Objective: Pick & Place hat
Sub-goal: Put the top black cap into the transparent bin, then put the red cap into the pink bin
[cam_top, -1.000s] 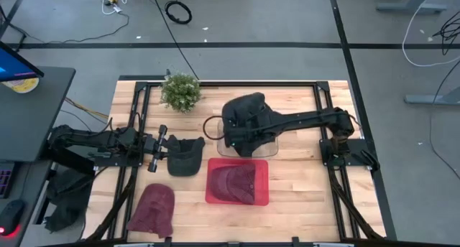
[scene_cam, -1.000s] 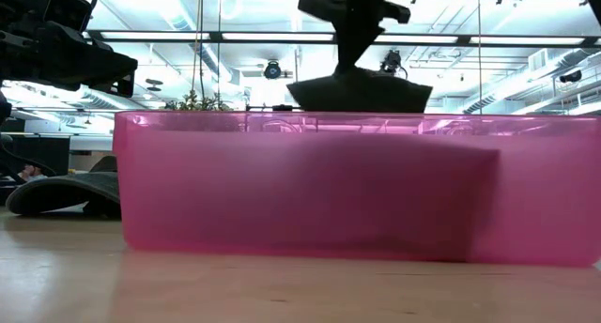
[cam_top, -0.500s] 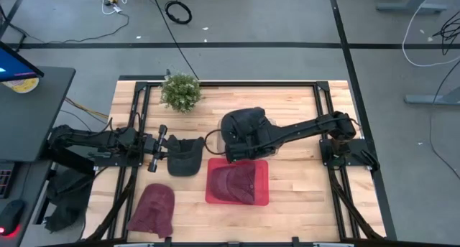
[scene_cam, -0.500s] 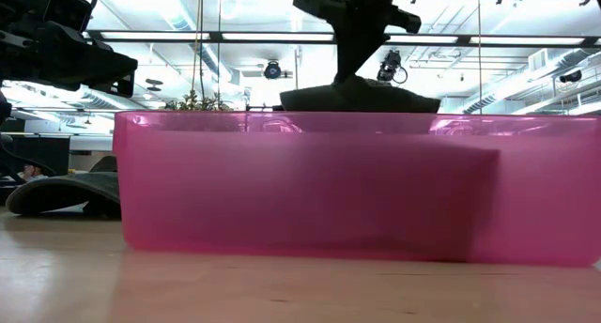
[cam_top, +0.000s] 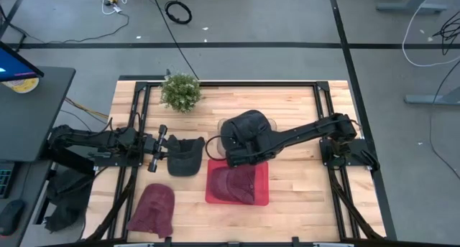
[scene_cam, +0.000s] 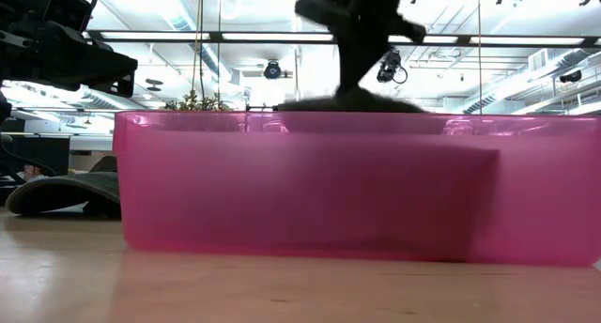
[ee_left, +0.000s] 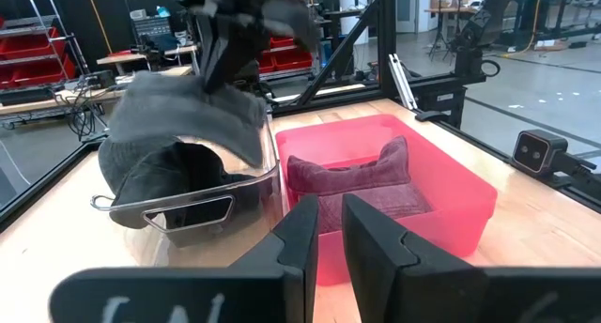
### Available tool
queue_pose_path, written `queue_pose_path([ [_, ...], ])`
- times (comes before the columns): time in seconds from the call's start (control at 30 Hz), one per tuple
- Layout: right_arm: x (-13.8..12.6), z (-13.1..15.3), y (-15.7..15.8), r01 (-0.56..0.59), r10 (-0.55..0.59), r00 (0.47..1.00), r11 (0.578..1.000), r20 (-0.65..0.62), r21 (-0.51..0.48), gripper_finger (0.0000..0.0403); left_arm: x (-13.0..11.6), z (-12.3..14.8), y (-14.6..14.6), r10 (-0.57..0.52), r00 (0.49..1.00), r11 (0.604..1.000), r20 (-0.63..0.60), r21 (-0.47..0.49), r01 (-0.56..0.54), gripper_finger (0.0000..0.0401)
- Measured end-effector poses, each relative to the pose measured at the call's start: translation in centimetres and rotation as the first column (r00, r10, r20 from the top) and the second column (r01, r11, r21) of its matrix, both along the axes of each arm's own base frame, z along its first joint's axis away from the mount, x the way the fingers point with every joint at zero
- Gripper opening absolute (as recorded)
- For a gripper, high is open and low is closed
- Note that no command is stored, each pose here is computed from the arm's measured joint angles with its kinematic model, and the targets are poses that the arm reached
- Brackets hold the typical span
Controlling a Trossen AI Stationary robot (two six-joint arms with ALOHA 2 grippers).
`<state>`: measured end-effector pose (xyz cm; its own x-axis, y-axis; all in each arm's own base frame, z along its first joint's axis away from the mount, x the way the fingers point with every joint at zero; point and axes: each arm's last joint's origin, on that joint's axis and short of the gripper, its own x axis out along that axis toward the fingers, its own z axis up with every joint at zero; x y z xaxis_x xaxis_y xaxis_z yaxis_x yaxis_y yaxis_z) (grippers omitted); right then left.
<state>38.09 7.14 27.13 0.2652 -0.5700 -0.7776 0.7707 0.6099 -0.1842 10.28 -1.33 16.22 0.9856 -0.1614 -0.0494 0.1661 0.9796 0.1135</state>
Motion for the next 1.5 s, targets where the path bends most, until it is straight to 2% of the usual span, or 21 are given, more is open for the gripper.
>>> queue_pose_path([
  [0.17,-0.6,-3.3,-0.8,-0.014,0.013,0.994,1.0,-0.105,-0.015,0.0,0.0,0.0,0.0,0.0,1.0,1.0,0.0,0.0,0.0,0.0055],
  [0.27,-1.0,-5.4,-1.4,0.002,0.004,0.989,0.999,-0.148,0.041,0.0,0.0,0.0,0.0,0.0,1.0,1.0,0.0,0.0,0.0,0.0055],
  [0.47,-0.6,-7.7,-2.5,0.027,-0.013,0.997,0.98,-0.073,0.196,0.0005,0.0,0.0,0.0,0.0,1.0,1.0,0.0,0.0,0.0,0.0055],
  [0.57,-0.4,-8.1,-2.7,0.031,-0.022,0.999,0.976,-0.046,0.217,0.0006,0.0,0.0,0.0,-0.001,1.0,1.0,0.0,0.0,0.001,0.0055],
  [0.77,-0.4,-8.1,-2.6,0.043,-0.036,0.999,0.972,-0.035,0.232,0.0018,0.0,0.0,0.0,0.0,1.0,1.0,0.0,0.0,0.0,0.0055],
  [1.03,-0.6,-7.6,-2.7,0.042,-0.037,0.999,0.975,-0.025,0.217,0.0068,0.0,0.0,0.0,0.0,1.0,1.0,0.0,0.0,0.0,0.0055],
  [1.33,-1.9,-3.5,-2.7,-0.062,0.048,0.997,0.967,0.063,0.246,0.0138,0.0,0.0,0.0,0.0,1.0,1.0,0.0,0.0,0.0,0.0055],
  [1.43,-2.6,-2.0,-2.7,-0.096,0.069,0.993,0.947,0.098,0.306,0.015,0.0,0.0,0.0,0.0,1.0,1.0,0.0,0.0,0.0,0.0055],
  [1.5,-3.1,-1.0,-2.6,-0.175,0.148,0.983,0.927,0.105,0.332,0.0156,0.0,0.0,0.0,0.0,1.0,1.0,0.0,0.0,0.0,0.0055],
])
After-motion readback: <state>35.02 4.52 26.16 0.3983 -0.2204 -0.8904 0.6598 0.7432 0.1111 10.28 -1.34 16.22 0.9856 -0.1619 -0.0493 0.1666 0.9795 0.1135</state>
